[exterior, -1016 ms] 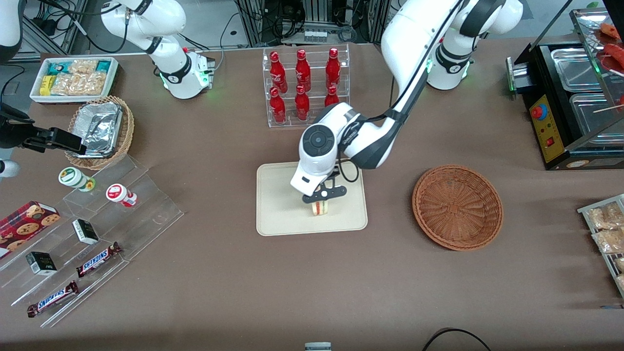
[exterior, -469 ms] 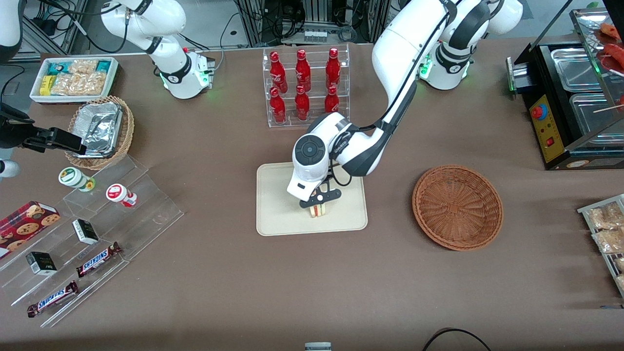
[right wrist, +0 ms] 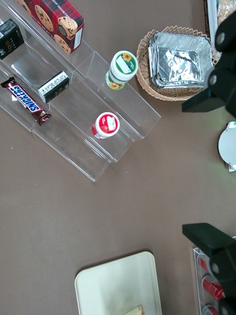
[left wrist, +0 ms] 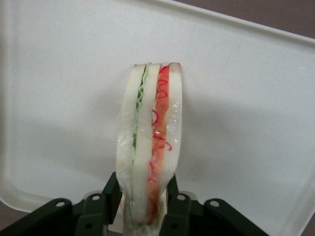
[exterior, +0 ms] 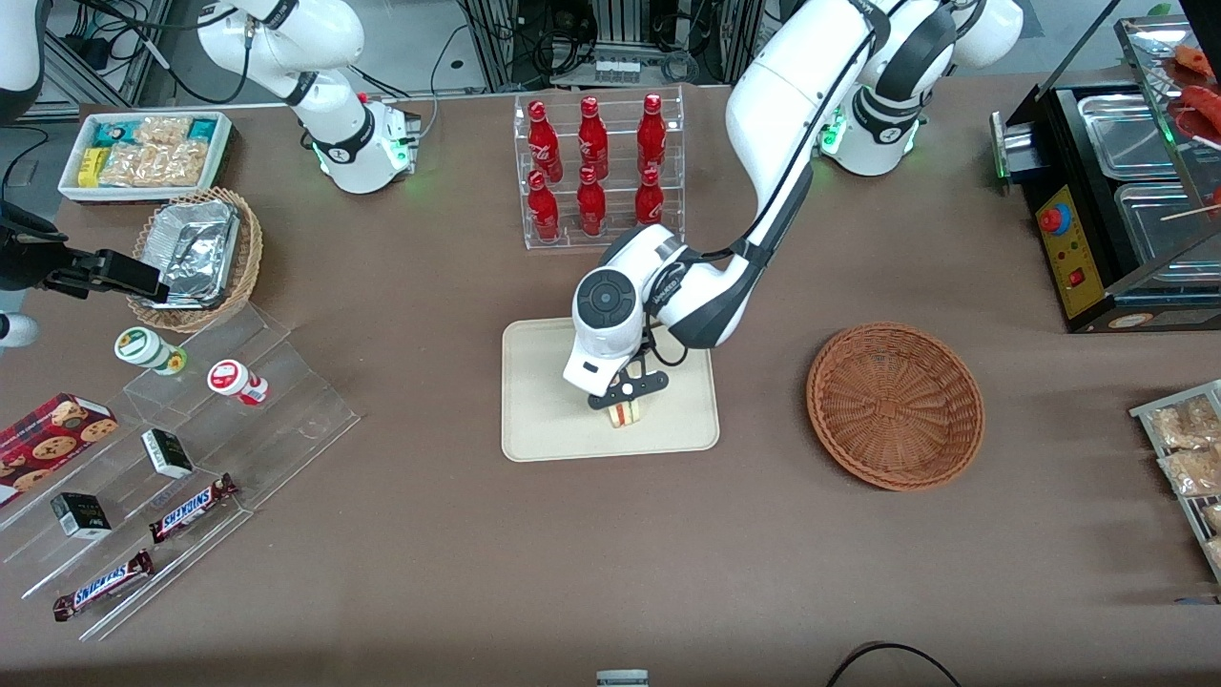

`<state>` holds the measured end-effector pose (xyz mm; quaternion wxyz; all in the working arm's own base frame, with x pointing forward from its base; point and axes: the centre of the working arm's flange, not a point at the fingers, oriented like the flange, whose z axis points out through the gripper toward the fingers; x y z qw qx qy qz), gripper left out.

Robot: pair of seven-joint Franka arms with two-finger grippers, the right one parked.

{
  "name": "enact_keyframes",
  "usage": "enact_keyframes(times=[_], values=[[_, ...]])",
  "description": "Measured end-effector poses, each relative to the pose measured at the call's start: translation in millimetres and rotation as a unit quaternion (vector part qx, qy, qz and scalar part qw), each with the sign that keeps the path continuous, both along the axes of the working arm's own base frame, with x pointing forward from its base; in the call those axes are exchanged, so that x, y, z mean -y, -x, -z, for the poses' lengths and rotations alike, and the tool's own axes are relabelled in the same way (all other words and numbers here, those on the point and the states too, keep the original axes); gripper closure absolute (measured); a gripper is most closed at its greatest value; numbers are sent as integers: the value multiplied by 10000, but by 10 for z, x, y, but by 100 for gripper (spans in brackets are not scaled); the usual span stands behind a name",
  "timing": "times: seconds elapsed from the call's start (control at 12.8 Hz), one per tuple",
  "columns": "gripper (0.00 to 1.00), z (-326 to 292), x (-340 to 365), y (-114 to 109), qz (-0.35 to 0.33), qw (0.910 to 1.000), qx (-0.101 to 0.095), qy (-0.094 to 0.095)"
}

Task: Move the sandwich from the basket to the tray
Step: 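Lower the sandwich onto the tray and open the left gripper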

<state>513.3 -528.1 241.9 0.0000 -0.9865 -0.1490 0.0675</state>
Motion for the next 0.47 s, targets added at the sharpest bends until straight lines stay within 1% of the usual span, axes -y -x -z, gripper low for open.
enact_keyframes(times=[0.31,0.39,0.47], values=[[6,-456,7,-101,-34,9997,182,135],[0,-604,0,-110,2,9996,236,176],[0,-730,-18,-119,138,9993,279,209]])
